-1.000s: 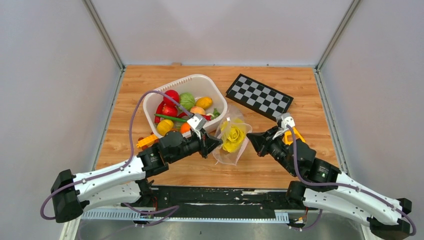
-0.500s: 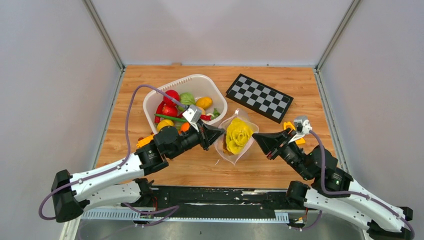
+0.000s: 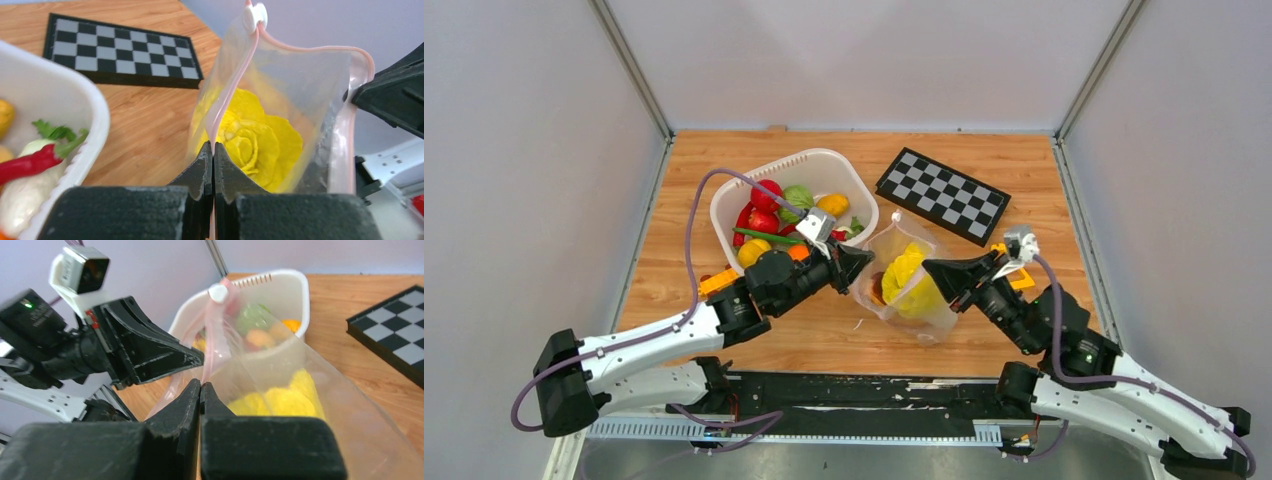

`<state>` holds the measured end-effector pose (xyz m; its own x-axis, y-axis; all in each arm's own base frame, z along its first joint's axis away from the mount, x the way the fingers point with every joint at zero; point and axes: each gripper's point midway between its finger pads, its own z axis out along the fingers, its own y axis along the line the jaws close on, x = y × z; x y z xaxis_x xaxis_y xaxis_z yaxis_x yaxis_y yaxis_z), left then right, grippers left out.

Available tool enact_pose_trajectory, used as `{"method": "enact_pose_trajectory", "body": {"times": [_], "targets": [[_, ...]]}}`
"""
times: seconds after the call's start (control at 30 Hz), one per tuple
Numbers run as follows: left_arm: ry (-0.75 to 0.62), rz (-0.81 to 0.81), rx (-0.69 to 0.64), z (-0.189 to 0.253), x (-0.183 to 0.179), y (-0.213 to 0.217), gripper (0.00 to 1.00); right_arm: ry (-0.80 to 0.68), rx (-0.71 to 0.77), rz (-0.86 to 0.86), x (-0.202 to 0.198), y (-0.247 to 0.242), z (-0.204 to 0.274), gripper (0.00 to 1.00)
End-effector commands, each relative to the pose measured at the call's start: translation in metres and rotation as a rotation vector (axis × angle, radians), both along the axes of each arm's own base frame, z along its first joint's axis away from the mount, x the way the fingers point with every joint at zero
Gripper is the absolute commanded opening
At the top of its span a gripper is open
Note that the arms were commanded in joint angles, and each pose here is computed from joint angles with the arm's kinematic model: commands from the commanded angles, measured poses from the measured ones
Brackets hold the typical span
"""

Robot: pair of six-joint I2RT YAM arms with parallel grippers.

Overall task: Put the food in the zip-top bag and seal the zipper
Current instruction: Adjust the zipper food storage bag at the center of the board.

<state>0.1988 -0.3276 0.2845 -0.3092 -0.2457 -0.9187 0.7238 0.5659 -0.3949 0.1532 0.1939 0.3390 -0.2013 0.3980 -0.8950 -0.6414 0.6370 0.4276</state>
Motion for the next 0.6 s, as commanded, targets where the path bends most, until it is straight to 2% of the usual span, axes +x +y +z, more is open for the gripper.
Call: {"method": "enact_pose_trajectory", "body": {"times": [0.0,0.1,0.2,0.27,0.33,0.43,0.5,0.57], "targets": [[-0.031,0.097,0.008,-0.004,0.009,0.022,0.05,0.020,0.031,0.018,0.003,0.014,-0.008,0.00],[-0.024,0.103,0.035,-0.010,0.008,0.027,0.15,0.015,0.035,0.024,0.002,0.014,-0.007,0.00],[-0.031,0.111,0.039,-0.007,0.007,0.033,0.39,0.008,0.059,0.028,0.001,0.013,-0.004,0.00],[-0.044,0.112,0.041,-0.002,0.005,0.038,0.47,0.004,0.076,0.033,-0.001,0.013,-0.001,0.00],[-0.062,0.113,0.055,0.004,0.003,0.043,0.63,0.000,0.082,0.041,-0.002,0.013,0.001,0.00],[-0.094,0.112,0.098,0.012,0.001,0.051,0.82,0.006,0.070,0.039,0.000,0.015,-0.002,0.00],[-0.109,0.115,0.129,0.014,0.001,0.056,0.89,0.010,0.056,0.035,0.001,0.017,-0.004,0.00],[-0.121,0.124,0.151,0.017,0.002,0.061,0.92,0.013,0.042,0.028,0.004,0.019,-0.006,0.00]]}}
